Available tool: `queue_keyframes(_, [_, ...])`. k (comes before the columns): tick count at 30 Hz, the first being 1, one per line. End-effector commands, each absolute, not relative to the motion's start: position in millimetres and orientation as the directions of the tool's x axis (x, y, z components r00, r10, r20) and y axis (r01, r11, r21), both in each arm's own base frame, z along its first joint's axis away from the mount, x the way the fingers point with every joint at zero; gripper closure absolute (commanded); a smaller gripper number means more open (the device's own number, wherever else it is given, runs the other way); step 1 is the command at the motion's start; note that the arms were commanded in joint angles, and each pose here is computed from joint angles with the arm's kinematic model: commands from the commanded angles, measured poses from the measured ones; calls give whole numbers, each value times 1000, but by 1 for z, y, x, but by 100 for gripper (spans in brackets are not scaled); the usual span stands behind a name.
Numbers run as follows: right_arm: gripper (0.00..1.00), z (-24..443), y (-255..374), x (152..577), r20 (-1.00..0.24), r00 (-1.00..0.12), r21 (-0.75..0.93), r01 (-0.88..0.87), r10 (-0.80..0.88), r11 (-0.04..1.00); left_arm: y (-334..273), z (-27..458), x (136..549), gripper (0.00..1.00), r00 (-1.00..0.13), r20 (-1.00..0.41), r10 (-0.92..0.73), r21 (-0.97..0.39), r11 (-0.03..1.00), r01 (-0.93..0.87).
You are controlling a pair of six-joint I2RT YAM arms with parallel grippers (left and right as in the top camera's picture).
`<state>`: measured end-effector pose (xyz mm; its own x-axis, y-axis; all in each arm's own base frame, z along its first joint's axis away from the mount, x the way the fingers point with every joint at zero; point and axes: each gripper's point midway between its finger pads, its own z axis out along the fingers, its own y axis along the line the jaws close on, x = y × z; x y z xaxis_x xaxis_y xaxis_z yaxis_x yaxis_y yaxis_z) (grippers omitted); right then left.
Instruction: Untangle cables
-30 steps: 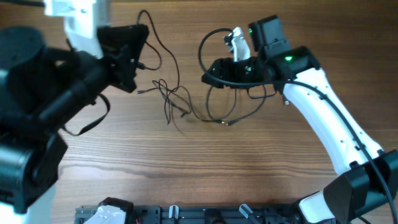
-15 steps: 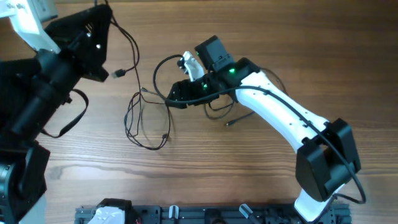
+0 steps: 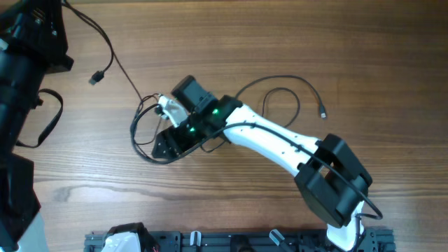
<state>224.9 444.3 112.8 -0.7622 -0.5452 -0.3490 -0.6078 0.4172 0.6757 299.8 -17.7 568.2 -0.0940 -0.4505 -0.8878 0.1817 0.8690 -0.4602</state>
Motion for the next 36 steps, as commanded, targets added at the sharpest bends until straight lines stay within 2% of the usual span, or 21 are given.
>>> queue_keyframes(1, [28,89,459,233,-349,-804,601,-586,-481,544,-15,575,297,96,-72,-883,-463,-468,865,181])
queue_keyframes(2, [28,79,463,241,-366,-823,553,-568,-435,610,-15,575,297,96,-71,-883,-463,-468,865,181])
queue_keyframes(3, [28,75,467,244,-388,-823,529,-568,-415,631,-15,575,297,96,-71,-883,-463,-468,865,181])
queue_keyframes(9, [32,50,503,226,-450,-776,518,-631,-443,578,-14,577,297,95,-63,-885,-462,-465,866,185])
queue_keyframes(14, [32,21,509,234,-469,-771,491,-633,-431,598,-14,579,297,95,-55,-886,-461,-462,866,189])
queue_keyframes(16, [37,18,508,247,-505,-764,447,-629,-401,636,-14,579,298,95,-54,-886,-461,-463,867,185])
queue_keyframes(20, [68,18,505,257,-527,-759,415,-623,-383,663,-4,579,299,95,-28,-885,-465,-464,875,137])
queue_keyframes(21, [83,14,499,258,-514,-765,401,-613,-387,681,1,579,300,95,-11,-884,-467,-465,879,108])
queue_keyframes(22, [94,7,490,260,-493,-778,374,-594,-389,712,9,579,301,95,10,-883,-469,-467,882,70])
queue_keyframes(24, [96,-10,450,273,-389,-880,306,-403,-273,863,35,580,300,96,76,-881,-467,-471,881,-48])
queue_keyframes(26, [96,-16,405,290,-295,-947,245,-204,-128,948,61,581,296,96,129,-880,-457,-472,871,-138])
queue_keyframes(29, [96,2,332,321,-207,-978,171,-60,-24,983,98,579,292,96,178,-882,-437,-470,848,-247])
queue_keyframes(31, [96,23,276,343,-182,-983,117,-30,-8,993,117,575,296,96,179,-900,-398,-436,847,-303])
queue_keyframes(33, [96,36,241,352,-161,-987,89,5,20,996,125,573,302,96,165,-925,-341,-378,862,-337])
queue_keyframes(36, [96,52,178,364,-124,-988,55,82,88,995,148,563,310,96,166,-934,-317,-358,823,-442])
